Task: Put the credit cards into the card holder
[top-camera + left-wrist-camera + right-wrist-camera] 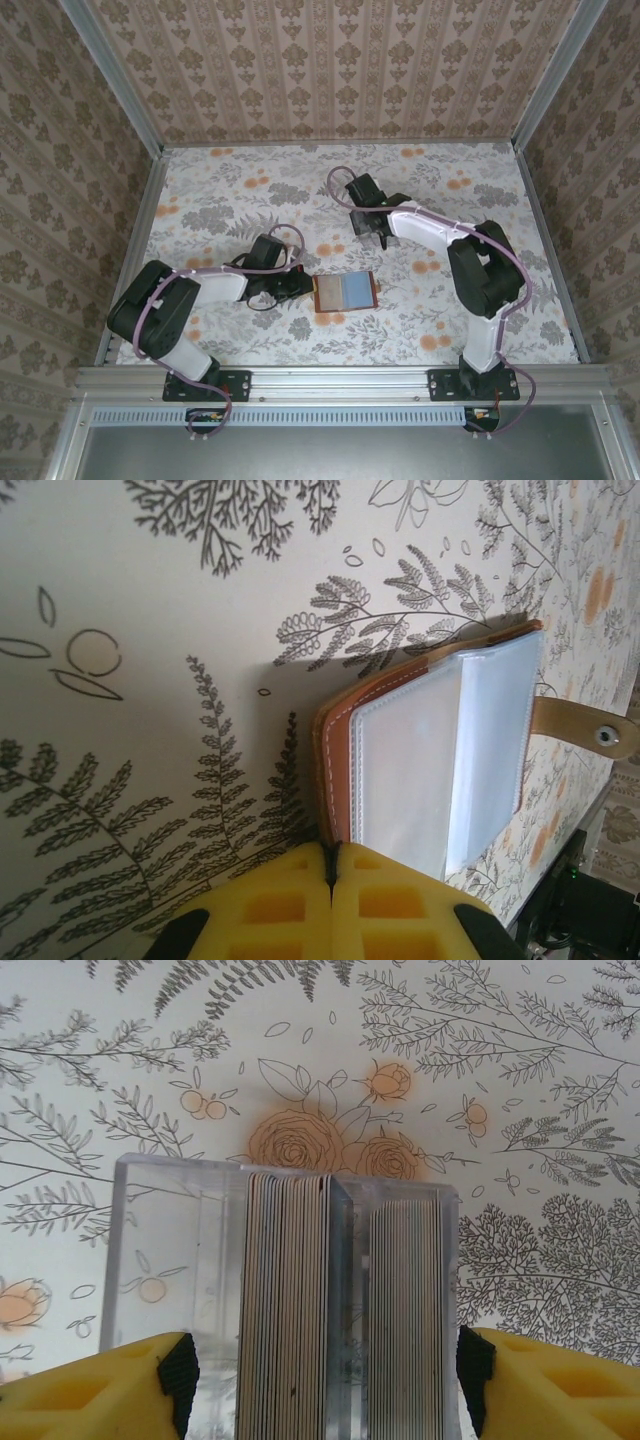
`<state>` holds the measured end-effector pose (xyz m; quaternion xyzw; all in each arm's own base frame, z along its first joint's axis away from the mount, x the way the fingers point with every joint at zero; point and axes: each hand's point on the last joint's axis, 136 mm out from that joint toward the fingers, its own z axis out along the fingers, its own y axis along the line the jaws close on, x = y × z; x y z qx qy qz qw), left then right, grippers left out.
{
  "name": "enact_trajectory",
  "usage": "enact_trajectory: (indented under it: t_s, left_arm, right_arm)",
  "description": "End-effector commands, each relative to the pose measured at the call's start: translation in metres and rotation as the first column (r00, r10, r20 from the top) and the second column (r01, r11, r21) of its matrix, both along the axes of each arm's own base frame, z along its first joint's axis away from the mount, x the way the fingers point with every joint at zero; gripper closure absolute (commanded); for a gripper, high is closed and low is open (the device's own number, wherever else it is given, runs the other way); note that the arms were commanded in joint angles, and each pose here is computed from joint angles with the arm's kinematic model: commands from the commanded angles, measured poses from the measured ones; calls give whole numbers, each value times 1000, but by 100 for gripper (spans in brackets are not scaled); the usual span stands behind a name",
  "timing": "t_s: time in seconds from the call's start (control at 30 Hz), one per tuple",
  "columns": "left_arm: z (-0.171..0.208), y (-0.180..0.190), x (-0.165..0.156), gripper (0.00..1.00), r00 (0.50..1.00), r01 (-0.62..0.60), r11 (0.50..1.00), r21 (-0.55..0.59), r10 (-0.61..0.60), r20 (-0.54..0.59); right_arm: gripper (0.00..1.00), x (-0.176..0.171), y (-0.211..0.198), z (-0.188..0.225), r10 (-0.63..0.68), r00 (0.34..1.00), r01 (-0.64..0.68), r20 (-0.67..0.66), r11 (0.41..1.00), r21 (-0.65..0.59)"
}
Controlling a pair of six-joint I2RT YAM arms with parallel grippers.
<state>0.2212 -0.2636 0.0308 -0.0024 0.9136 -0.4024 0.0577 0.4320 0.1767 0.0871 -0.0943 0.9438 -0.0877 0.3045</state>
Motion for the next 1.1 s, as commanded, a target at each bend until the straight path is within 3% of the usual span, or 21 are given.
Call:
enact_trajectory:
  t_s: [0.0,0.5,0.8,1.07]
  left_arm:
    - [5,1,-4,96,1000,19,1000,2,-19,7]
    - [5,1,-2,97,1000,18,1000,3,-18,-3]
    - [4,1,-4,99,1000,21,1000,9,-21,-4]
    - [4,3,-6,99,1000,22,1000,15,-22,1]
  right_arm:
    - [28,7,-14,-2,-21,1000,20,-9,993,-117]
    - [38,5,-39,16,-64,997,73,44,968,-241]
    - [56,4,-40,26,-40,997,56,69,969,-240]
    - [81,1,-38,20,-25,999,35,44,970,-239]
